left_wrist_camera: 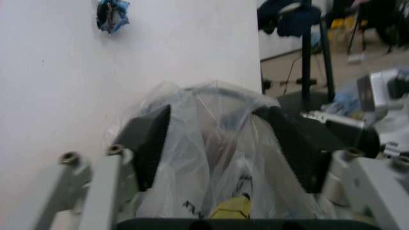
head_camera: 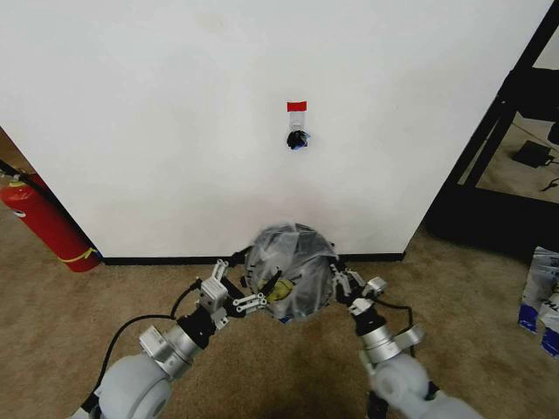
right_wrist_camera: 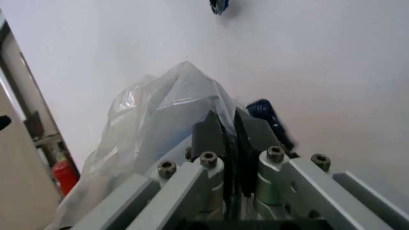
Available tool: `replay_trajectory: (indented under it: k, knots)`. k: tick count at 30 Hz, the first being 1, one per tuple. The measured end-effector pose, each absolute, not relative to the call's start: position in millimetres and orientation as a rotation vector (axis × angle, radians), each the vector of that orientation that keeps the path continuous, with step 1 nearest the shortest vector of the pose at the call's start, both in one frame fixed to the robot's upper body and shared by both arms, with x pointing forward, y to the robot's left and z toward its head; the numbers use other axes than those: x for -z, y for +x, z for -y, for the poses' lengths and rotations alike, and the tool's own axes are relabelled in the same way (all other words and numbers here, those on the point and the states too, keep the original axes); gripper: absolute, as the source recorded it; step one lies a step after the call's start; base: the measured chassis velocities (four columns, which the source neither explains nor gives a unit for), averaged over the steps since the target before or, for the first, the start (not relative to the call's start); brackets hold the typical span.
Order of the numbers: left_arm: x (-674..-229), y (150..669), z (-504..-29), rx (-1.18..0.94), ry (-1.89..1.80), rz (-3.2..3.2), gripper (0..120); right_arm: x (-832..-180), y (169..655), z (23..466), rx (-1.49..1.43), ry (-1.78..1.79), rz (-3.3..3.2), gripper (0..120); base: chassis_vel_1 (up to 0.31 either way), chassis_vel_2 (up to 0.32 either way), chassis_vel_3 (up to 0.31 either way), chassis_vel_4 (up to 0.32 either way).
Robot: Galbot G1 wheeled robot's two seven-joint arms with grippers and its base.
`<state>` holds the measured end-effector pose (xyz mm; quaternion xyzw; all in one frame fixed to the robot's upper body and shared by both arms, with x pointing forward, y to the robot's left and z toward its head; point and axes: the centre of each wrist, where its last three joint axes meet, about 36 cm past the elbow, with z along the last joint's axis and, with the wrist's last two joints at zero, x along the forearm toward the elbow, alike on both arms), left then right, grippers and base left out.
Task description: Pick up the garbage bag from the wall and place it over the trash bin.
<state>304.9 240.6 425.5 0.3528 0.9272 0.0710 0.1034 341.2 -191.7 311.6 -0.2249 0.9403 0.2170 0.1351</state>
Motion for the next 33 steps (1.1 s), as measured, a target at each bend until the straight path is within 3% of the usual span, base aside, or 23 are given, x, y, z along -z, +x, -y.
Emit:
replay_trajectory:
  k: [13, 17, 33]
  knots:
    - [-406.7, 289.1, -218.5, -0.630, 0.918, -2.815, 14, -291.7, 343.3, 176.1, -0.342, -0.749, -2.630, 1, 0.000, 0.000, 0.000, 0.000]
    - [-397.9, 284.9, -212.2, -0.670, 0.914, -2.867, 1, -285.8, 349.0, 175.9, -0.227, -0.810, -2.572, 1, 0.000, 0.000, 0.000, 0.000]
    - [-375.1, 301.7, -210.2, -0.807, 0.744, -3.054, 0, -278.0, 336.1, 172.3, -0.166, -1.014, -2.462, 1, 0.000, 0.000, 0.000, 0.000]
